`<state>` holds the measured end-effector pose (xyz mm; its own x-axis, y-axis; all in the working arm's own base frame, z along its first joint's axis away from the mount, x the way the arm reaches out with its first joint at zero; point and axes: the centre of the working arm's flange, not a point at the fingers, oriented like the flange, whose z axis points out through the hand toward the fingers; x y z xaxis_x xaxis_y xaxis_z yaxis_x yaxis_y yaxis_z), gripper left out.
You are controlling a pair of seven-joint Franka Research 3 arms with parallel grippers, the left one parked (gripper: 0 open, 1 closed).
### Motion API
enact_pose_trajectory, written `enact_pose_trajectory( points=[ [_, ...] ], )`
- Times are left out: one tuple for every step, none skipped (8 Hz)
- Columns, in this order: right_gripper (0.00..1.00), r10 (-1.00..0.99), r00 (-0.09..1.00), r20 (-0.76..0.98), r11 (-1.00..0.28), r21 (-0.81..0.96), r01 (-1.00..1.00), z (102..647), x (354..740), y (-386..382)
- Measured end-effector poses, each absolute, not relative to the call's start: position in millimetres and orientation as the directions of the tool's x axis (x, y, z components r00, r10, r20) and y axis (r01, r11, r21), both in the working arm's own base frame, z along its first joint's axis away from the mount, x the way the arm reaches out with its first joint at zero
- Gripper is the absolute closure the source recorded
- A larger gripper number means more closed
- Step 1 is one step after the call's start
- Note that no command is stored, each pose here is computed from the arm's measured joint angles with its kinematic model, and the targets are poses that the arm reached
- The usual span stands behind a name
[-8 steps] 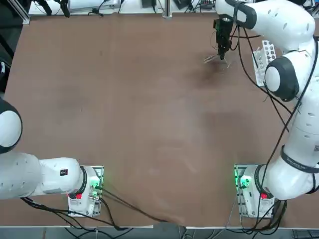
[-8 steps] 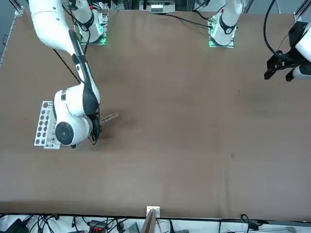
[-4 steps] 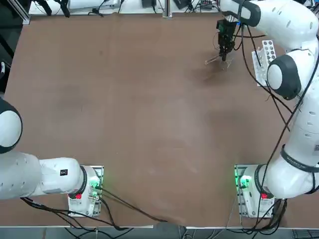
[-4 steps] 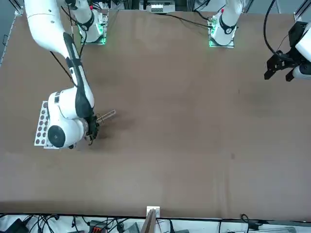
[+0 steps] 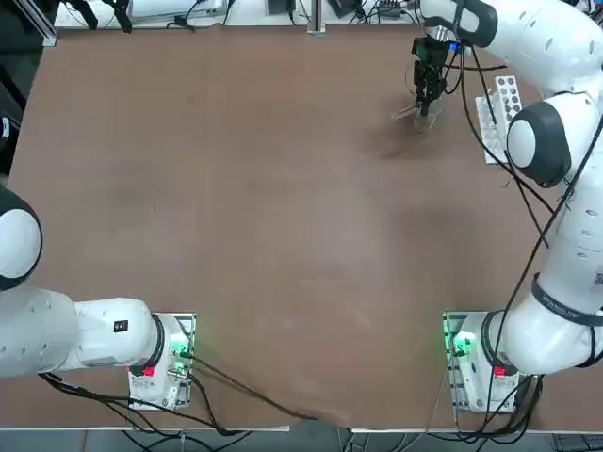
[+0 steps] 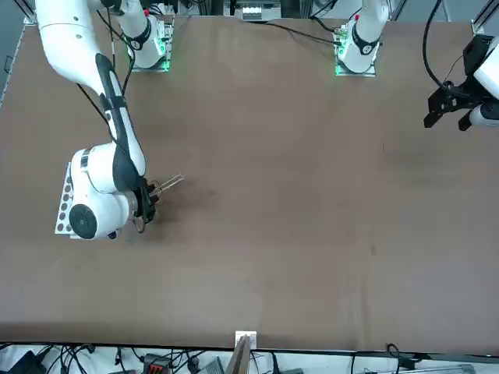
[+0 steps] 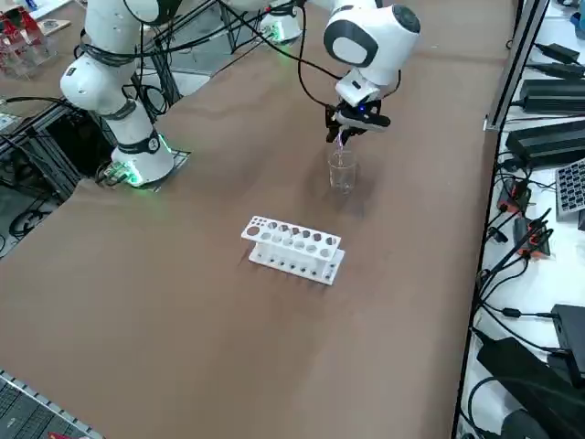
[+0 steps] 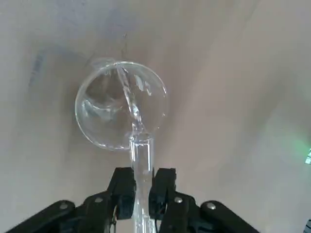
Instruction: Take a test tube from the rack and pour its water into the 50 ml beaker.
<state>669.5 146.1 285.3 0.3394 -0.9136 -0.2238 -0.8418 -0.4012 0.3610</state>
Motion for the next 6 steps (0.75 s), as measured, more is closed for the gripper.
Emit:
enact_pose_trajectory(
  points=[
    [0.80,-0.905,0.347,-0.247,-0.418,0.361,-0.833,285,668,146],
    [0.80,-0.894,0.354,-0.273,-0.437,0.364,-0.823,285,667,143],
    [0.80,-0.883,0.360,-0.300,-0.455,0.361,-0.814,285,667,136],
    [0.80,-0.871,0.369,-0.325,-0.473,0.355,-0.806,285,667,128],
    [0.80,-0.861,0.374,-0.344,-0.487,0.349,-0.800,285,668,122],
    [0.80,-0.854,0.375,-0.360,-0.495,0.341,-0.799,285,668,119]
  ],
)
